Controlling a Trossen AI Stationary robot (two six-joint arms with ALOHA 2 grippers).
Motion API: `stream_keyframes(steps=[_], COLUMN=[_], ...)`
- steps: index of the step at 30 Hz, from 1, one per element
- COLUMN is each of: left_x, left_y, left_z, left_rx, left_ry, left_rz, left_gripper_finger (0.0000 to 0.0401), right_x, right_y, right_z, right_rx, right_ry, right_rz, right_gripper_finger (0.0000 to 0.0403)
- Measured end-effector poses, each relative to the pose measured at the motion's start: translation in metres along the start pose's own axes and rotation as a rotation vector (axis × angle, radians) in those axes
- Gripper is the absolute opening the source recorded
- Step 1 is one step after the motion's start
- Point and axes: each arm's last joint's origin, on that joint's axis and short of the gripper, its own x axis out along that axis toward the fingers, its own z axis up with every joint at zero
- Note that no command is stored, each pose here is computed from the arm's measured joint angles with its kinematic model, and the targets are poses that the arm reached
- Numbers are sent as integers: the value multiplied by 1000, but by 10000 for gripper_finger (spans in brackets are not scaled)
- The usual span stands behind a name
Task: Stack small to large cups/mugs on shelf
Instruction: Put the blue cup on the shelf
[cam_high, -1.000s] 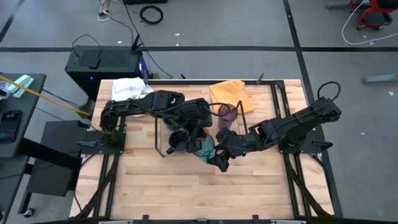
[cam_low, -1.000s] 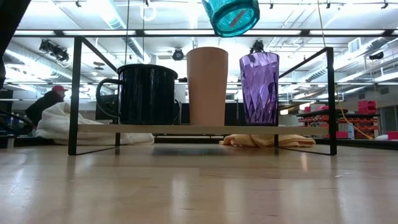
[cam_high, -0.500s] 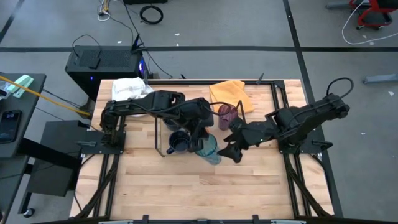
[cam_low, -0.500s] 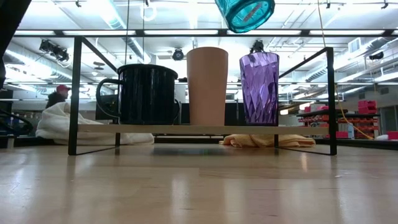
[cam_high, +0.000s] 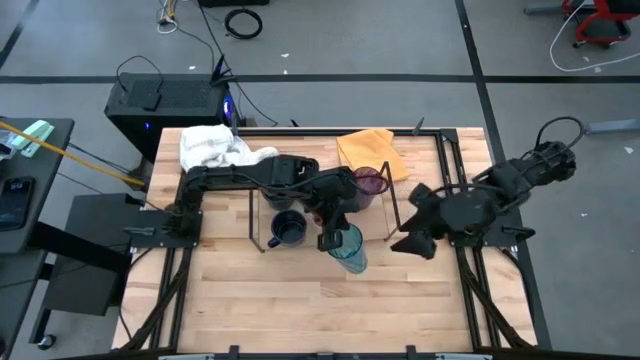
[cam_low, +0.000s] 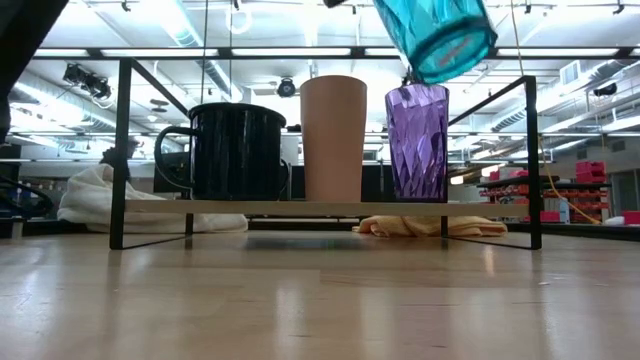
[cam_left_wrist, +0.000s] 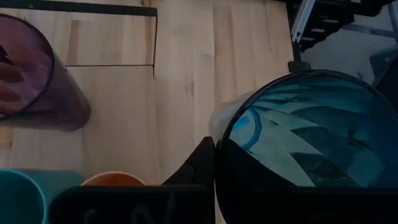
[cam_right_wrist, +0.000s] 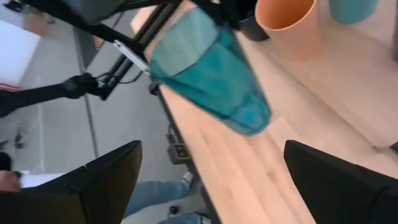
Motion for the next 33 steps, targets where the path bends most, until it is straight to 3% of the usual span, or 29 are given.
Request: stream_keyframes(steps=[11, 25, 33], left_x=[-2, 45, 45], left_y=[27, 55, 74], left_z=[17, 14, 10], left_rx=[-24, 16, 14], left_ry=[-142, -44, 4], left_rz=[15, 86, 147], left_gripper_finger=[12, 12, 12], right_x=[-12, -29, -30], right_y=[3, -3, -3], right_z=[-13, -11, -11], right_rx=[-32, -17, -25], right_ry=[-63, -131, -137], right_rz=[16, 40, 34], right_gripper_finger=[399, 399, 399])
